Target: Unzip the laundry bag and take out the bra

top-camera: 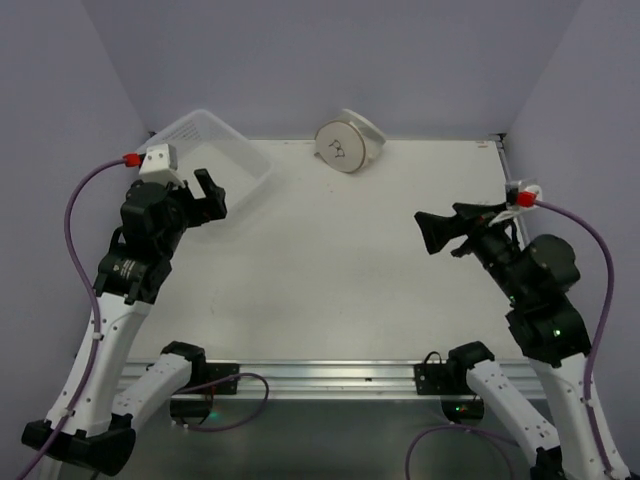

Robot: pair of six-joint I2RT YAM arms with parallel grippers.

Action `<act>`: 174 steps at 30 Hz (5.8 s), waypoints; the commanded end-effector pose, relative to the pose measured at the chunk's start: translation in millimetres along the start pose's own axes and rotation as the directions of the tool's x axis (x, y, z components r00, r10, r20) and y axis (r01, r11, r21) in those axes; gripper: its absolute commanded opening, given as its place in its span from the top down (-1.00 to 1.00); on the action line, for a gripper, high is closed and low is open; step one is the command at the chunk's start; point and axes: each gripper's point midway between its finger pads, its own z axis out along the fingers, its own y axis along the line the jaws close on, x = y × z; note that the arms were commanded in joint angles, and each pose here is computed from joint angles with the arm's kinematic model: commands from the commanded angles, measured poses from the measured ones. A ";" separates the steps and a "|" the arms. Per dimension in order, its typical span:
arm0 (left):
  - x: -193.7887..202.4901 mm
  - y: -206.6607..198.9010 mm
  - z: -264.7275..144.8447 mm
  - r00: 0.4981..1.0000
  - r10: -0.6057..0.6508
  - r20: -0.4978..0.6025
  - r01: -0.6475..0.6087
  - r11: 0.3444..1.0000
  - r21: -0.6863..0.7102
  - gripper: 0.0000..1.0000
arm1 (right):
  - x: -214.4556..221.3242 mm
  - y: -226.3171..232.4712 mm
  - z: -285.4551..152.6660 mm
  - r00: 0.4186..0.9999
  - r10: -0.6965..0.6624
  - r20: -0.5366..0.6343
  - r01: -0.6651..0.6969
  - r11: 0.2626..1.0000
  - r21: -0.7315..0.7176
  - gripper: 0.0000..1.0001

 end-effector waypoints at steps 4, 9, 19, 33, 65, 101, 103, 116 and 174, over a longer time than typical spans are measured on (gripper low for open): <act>28.7 -16.2 19.1 0.993 -0.026 -0.111 0.033 0.998 0.060 -1.00 | 50.9 -8.1 65.8 0.983 0.056 -0.174 -0.061 0.998 -0.025 -0.97; 31.4 -21.4 24.4 0.992 -0.026 -0.120 0.036 0.996 0.085 -1.00 | 89.4 -37.7 150.0 0.964 0.010 -0.264 -0.007 1.000 0.012 -0.97; 36.4 -15.0 16.9 0.994 -0.013 -0.109 0.022 0.997 0.075 -1.00 | 159.3 -89.0 304.8 0.903 0.025 -0.429 -0.048 0.998 -0.042 -0.97; 58.3 -5.1 7.2 0.985 -0.027 -0.169 0.034 0.999 0.042 -1.00 | 230.3 -138.6 421.9 0.873 0.170 -0.457 -0.185 0.983 0.013 -0.97; 71.7 -42.9 4.5 0.978 -0.080 -0.194 0.128 0.960 0.250 -1.00 | 185.9 84.4 185.4 0.521 0.559 -0.645 -0.817 0.546 -0.187 1.00; 156.6 -146.8 90.1 0.813 0.207 -0.545 0.289 0.669 0.685 -0.67 | 192.5 4.8 83.7 0.767 0.283 -0.576 -0.318 0.947 0.040 -0.97; 157.4 -151.7 92.1 0.806 0.221 -0.550 0.294 0.656 0.695 -0.58 | 199.5 2.8 74.6 0.760 0.296 -0.579 -0.326 0.944 0.054 -0.97; 207.7 -157.3 99.3 0.716 0.313 -0.624 0.272 0.699 0.662 0.05 | 204.0 0.5 51.7 0.768 0.306 -0.562 -0.330 0.942 0.062 -0.97; 226.3 -135.9 33.2 0.748 0.057 -0.662 0.352 0.811 0.468 -0.46 | 277.4 113.9 40.2 0.692 0.211 -0.690 -0.284 0.959 0.008 -0.79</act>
